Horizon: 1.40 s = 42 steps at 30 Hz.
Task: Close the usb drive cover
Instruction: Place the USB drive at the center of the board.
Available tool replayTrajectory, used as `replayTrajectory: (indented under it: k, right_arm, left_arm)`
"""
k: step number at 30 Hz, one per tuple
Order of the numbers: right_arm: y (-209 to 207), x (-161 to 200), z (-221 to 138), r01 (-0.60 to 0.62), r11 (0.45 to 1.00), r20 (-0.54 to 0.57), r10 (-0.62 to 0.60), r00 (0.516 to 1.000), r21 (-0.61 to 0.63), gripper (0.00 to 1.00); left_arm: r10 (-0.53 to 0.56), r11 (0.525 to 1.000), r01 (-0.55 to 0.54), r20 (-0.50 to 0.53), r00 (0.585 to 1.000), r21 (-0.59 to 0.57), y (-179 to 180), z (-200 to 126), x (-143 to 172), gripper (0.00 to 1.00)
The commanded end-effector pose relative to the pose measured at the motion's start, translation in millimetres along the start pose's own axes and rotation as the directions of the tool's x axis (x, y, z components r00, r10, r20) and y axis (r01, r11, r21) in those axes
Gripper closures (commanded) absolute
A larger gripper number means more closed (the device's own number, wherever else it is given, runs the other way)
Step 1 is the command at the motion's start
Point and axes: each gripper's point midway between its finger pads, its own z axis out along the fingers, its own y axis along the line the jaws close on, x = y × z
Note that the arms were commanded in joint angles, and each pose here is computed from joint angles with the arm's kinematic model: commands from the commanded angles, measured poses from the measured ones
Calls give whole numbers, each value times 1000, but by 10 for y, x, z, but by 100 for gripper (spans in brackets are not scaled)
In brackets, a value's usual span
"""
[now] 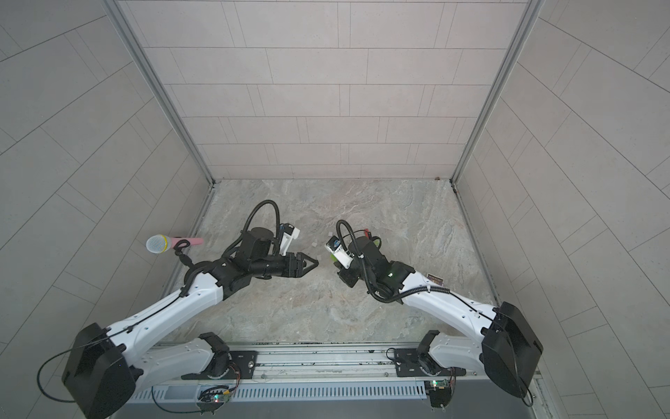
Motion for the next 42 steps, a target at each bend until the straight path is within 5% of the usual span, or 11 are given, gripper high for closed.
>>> replayTrajectory:
  k: [1, 7, 16, 28, 42]
  right_arm:
    - [-257, 123, 95, -268, 962, -79, 271, 959, 44, 87]
    - [-783, 264, 336, -431, 885, -200, 461, 865, 178, 86]
    - [-1314, 379, 849, -401, 855, -408, 512, 756, 329, 85]
    - [-1765, 324, 1282, -379, 828, -425, 543, 724, 412, 83]
    - [-1796, 544, 1530, -356, 840, -498, 533, 684, 410, 82]
  left_arm:
    - [61, 982, -38, 120, 991, -187, 331, -201, -93, 28]
    - [134, 960, -59, 263, 955, -275, 455, -496, -179, 16]
    - [142, 952, -52, 286, 948, -301, 530, -546, -154, 10]
    - [142, 952, -63, 253, 957, -298, 557, -478, -99, 8]
    - [144, 953, -69, 238, 960, -295, 563, -416, -106, 7]
